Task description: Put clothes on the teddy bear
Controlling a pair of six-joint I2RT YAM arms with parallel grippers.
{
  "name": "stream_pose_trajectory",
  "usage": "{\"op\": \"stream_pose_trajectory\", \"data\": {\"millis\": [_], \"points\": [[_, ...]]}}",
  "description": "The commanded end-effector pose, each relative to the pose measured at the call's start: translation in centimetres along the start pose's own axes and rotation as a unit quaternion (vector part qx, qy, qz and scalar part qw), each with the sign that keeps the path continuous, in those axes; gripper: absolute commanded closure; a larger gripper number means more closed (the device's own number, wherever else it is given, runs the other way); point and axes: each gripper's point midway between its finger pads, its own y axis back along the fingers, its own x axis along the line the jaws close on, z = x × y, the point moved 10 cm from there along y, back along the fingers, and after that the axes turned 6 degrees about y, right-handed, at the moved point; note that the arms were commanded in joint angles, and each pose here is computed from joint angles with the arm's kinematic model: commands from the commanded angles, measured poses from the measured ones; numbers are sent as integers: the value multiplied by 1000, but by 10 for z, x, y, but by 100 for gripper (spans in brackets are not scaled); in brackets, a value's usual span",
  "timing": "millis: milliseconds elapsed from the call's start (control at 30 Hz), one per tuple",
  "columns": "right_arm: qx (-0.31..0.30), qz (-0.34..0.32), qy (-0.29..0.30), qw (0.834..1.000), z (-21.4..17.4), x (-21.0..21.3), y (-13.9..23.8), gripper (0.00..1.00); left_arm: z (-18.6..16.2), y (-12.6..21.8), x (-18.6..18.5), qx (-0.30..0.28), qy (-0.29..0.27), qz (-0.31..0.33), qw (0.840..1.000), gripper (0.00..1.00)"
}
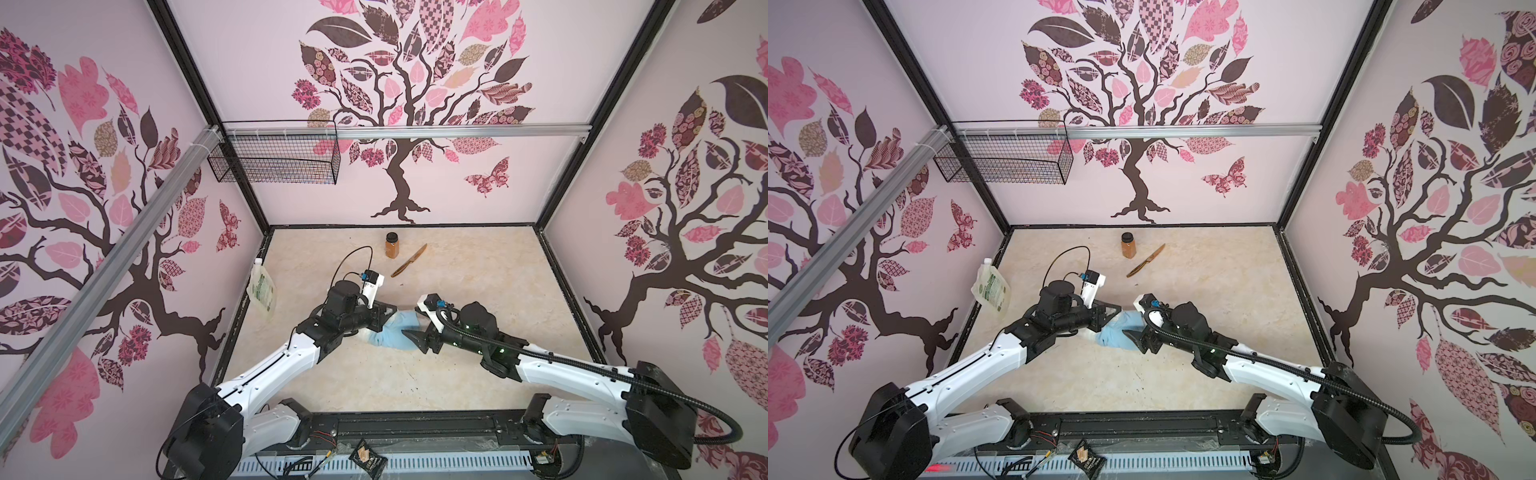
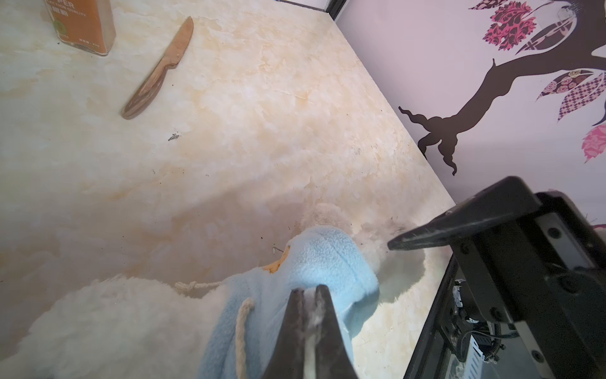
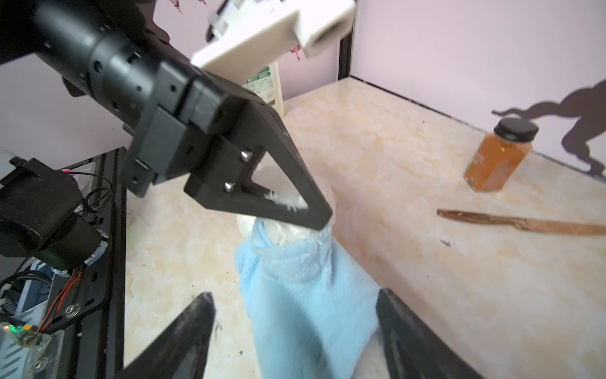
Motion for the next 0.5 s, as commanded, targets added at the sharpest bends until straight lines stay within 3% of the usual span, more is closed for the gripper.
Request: {"op": "stream_pose_trajectory", "data": {"millis": [0,467], "points": [[-45,18,30,998,6,4,-10,22,16,3,-14,-18,4,-25,1000,100],[-19,32,74,997,-23,6,-44,25,24,5,-22,-4,44,-38,998,100]]}}
